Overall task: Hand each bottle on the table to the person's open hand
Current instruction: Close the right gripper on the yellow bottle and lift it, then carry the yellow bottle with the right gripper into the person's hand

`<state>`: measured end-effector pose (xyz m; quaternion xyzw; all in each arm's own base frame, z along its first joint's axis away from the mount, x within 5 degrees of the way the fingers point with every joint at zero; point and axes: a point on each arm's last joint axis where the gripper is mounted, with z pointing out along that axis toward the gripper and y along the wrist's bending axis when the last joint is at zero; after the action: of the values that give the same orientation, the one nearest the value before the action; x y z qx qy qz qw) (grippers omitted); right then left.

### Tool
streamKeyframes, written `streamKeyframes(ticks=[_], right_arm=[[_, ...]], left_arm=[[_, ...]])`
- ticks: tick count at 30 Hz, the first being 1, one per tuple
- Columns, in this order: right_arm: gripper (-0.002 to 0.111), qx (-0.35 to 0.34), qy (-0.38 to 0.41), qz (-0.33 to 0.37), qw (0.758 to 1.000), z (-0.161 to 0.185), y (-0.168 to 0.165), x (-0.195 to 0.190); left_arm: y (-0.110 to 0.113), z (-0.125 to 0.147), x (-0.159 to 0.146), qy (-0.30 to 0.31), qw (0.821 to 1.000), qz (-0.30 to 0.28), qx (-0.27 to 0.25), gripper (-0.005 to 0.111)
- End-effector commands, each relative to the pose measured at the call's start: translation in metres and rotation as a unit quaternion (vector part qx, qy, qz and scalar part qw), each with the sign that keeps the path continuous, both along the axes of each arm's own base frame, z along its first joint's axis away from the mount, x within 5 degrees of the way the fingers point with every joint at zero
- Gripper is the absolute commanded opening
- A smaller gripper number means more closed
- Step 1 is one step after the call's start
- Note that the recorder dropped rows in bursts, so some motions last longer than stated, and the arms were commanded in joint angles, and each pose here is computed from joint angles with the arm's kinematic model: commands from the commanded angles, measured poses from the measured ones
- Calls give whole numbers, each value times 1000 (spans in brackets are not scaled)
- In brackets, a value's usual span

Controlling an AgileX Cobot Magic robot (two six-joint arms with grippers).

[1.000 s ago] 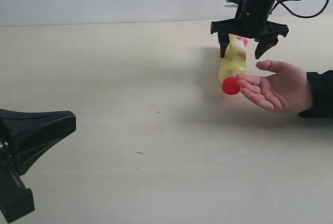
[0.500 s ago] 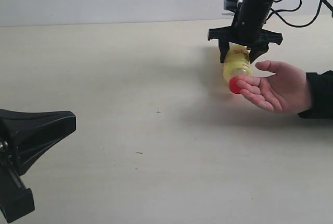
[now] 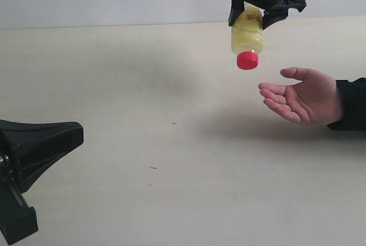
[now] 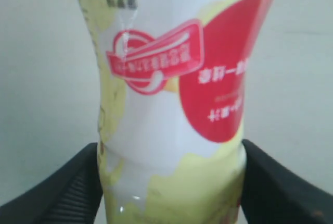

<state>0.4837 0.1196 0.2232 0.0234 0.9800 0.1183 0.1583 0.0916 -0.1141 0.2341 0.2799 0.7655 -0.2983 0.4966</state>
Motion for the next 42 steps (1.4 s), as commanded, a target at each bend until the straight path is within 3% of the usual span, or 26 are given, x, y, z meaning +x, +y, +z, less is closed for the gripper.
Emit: streamKeyframes(ticks=[1,5,8,14,27,35,42], right_arm=[[0,-11,-24,13,1000,45,-2,-16],[0,-57,-35,11,998,71,-13,-28],[0,-48,-20,18,999,69,-13,-37],[0,-109,12,31,993,65,-29,-71],[0,-118,41,47,991,28,-44,-135],[0,-114,36,48,992,-13,-46,-147],[0,-112,27,48,992,-15,-45,-146]], left_arm=[[1,2,0,-6,1000,3,-9,0],[1,2,0,-6,1000,3,-9,0],[1,2,0,-6,1000,3,-9,0],[1,2,0,-6,1000,3,-9,0],[1,2,0,-6,1000,3,-9,0],[1,2,0,-6,1000,3,-9,0],[1,2,0,-6,1000,3,-9,0]])
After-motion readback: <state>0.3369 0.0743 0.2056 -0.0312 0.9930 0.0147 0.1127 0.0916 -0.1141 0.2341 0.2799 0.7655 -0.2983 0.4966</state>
